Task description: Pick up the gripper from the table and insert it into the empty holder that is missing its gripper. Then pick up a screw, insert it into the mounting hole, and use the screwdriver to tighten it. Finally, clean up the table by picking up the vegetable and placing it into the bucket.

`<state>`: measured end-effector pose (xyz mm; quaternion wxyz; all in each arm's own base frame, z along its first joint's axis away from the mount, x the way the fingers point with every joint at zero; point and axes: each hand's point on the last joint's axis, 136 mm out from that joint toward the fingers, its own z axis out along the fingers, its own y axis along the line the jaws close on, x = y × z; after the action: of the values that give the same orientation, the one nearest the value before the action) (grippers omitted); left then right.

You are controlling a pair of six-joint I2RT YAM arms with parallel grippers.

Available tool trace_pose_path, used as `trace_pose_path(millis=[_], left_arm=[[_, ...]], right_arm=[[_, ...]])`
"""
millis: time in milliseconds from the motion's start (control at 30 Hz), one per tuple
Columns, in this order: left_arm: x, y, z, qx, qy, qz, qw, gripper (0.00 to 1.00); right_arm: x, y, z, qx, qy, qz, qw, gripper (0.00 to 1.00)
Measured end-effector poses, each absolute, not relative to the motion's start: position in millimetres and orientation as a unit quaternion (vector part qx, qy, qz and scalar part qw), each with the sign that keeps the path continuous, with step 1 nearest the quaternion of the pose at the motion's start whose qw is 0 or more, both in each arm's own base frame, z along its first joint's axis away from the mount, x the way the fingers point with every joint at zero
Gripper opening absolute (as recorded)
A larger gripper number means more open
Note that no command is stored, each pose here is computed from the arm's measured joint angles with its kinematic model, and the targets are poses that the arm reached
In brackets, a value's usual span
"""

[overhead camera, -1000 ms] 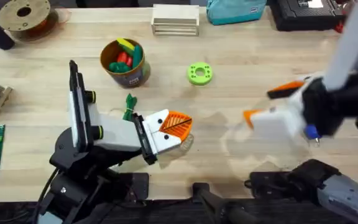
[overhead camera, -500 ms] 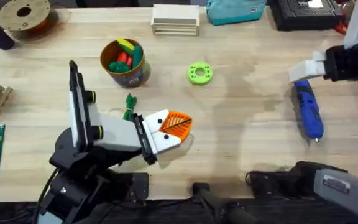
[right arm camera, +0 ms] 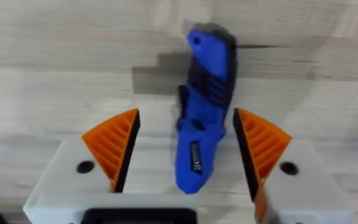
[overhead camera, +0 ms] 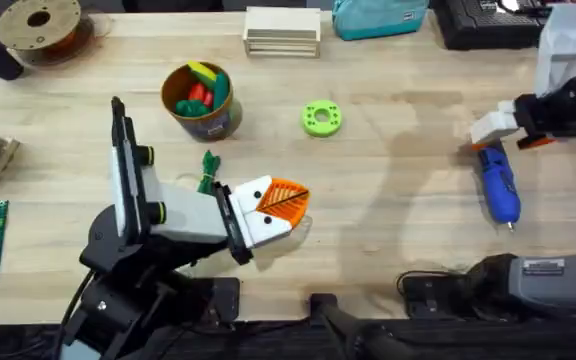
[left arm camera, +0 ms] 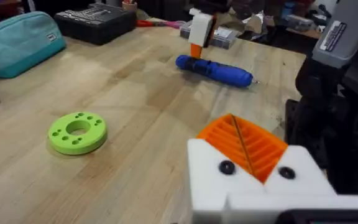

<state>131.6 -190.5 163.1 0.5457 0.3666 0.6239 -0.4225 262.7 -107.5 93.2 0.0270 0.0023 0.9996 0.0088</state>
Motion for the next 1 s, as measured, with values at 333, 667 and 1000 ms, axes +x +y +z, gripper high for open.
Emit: trace_pose_path(millis=[333, 667, 1000], left_arm=[[132, -190, 163, 0.367, 0.624, -0.423, 0.546, 0.004], [132, -190, 163, 0.367, 0.624, -0.423, 0.546, 0.004], [132, -190, 163, 0.367, 0.624, -0.423, 0.546, 0.004]], right_arm=[[266, -124, 62, -0.011, 1.0, 0.012, -0.004, 0.894], [273, -128, 39, -0.016, 1.0, 0.018, -0.015, 0.89], [271, -134, 33, -0.017, 0.999, 0.003, -0.027, 0.514]])
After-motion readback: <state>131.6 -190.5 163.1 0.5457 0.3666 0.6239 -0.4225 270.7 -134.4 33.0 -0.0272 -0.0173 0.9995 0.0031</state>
